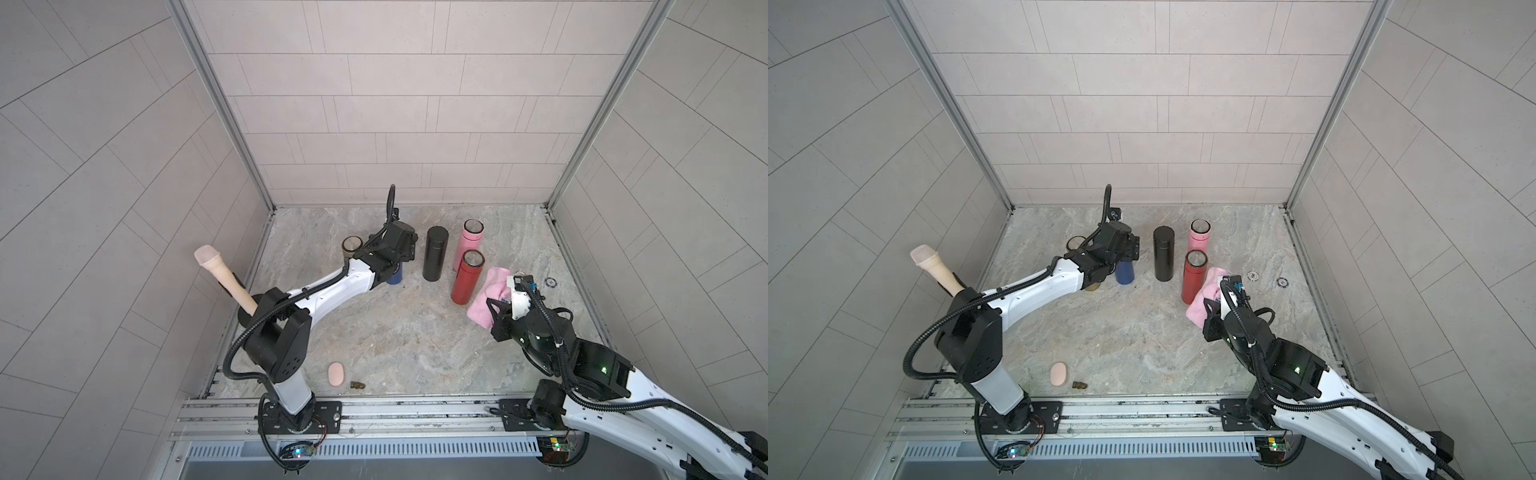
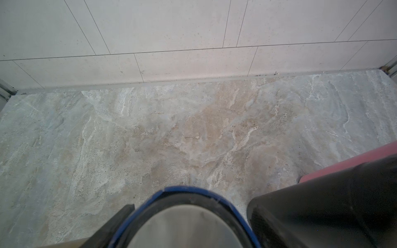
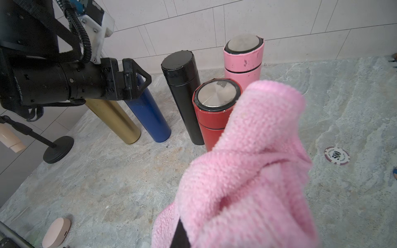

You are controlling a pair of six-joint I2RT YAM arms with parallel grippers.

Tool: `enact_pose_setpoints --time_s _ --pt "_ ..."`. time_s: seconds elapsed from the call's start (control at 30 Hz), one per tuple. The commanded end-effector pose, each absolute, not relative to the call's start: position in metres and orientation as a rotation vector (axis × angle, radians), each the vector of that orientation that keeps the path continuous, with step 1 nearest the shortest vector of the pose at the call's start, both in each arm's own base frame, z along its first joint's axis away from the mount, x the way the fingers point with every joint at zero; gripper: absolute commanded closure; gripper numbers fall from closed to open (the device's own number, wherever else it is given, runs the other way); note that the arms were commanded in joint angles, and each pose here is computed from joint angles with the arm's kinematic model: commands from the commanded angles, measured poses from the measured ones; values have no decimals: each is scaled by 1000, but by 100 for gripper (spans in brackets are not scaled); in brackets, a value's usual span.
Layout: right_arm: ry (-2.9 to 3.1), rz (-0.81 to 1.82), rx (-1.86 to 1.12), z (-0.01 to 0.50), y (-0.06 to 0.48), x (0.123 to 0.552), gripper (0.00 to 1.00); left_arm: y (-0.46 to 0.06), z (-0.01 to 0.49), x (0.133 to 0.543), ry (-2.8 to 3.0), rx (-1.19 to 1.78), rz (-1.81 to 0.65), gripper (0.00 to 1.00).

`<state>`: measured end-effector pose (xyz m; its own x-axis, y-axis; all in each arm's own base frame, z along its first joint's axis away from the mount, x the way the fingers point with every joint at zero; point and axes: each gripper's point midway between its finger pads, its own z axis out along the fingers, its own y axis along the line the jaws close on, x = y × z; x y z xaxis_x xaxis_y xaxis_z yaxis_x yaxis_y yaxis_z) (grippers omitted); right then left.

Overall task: Wipe the surface of the thermos
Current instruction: Pick up the thermos from the center of the board.

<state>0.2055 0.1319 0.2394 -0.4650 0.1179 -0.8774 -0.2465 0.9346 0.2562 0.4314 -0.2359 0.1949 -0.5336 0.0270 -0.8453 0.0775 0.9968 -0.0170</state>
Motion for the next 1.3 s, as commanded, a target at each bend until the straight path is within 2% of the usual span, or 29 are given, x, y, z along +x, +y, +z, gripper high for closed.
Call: enact_pose_setpoints --time_s 0.0,0.17,0.47,0.5,0.57,0.6,0.63,0.97,1.27 --pt "1998 437 -76 241 133 207 100 -236 187 435 2138 45 -84 12" --pt "2003 441 -75 239 134 207 100 -238 179 436 2149 53 -93 14" --pt "1994 488 -69 240 137 205 100 -233 171 432 2164 50 -100 29" --pt "1995 505 -84 241 141 204 100 -233 172 431 2165 56 -111 35" --pt "2007 543 -125 241 150 202 100 -236 177 427 2170 76 -142 61" --pt "2018 561 -150 241 154 200 100 -237 180 425 2175 78 -157 90" --pt "2029 583 -164 240 159 198 100 -238 182 423 2181 77 -169 100" --pt "2071 864 -389 227 219 161 100 -239 217 347 2232 19 -495 100" --pt "2281 762 -370 146 234 154 100 -244 237 268 2237 -43 -722 100"
